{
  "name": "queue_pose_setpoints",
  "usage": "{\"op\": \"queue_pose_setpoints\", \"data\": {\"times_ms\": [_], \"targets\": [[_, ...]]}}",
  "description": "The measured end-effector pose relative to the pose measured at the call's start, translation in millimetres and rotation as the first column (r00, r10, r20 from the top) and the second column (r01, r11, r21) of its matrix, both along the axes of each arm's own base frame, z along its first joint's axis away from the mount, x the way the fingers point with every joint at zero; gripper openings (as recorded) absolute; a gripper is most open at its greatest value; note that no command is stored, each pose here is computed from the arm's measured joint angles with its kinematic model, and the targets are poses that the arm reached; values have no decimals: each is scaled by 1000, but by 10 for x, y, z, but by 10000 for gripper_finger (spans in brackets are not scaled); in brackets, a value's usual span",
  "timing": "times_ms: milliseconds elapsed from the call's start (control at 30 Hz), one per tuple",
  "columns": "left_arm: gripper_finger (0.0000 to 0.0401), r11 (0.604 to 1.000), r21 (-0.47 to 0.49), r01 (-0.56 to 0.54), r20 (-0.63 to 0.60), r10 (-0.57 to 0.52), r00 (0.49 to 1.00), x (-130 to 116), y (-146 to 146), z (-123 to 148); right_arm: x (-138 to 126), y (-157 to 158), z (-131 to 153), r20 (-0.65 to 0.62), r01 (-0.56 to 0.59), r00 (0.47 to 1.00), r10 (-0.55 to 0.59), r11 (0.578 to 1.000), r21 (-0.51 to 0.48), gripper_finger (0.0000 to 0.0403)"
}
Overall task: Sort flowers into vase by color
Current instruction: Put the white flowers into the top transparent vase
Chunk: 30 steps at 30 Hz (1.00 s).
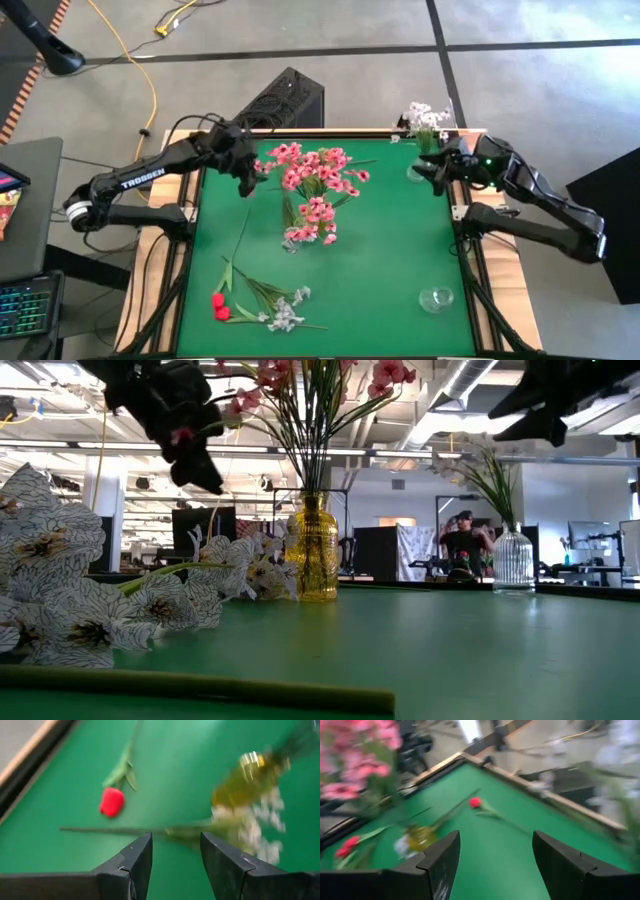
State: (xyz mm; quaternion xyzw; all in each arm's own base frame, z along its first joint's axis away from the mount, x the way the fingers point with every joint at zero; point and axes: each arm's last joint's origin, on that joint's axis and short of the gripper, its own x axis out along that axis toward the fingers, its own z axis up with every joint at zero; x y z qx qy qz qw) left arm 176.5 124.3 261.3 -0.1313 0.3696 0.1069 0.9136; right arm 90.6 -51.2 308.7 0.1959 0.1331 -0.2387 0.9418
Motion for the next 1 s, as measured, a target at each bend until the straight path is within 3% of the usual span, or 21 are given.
{"op": "queue_pose_setpoints", "data": {"times_ms": [167, 300, 433, 567, 867, 1000], "targets": [[154, 972, 68, 225, -89, -218, 972, 69, -178, -94, 121, 93, 39, 13, -138, 990, 137, 988, 66, 276], [154, 897, 171, 408, -155, -384, 910, 210, -306, -185, 186, 202, 40, 29, -235, 972, 233, 964, 127, 276], [154, 797, 338, 500, -310, -408, 859, 376, -335, -293, 239, 310, 27, 35, -316, 948, 315, 932, 180, 276], [154, 725, 419, 547, -377, -409, 831, 510, -230, -404, 282, 398, 13, 27, -382, 922, 385, 903, 198, 276], [153, 618, 384, 686, -529, -461, 712, 781, -12, -785, 371, 457, -64, -29, -397, 908, 419, 878, 267, 276], [153, 593, 345, 728, -565, -488, 666, 946, 72, -917, 392, 455, -96, -55, -381, 909, 414, 877, 293, 276]]}}
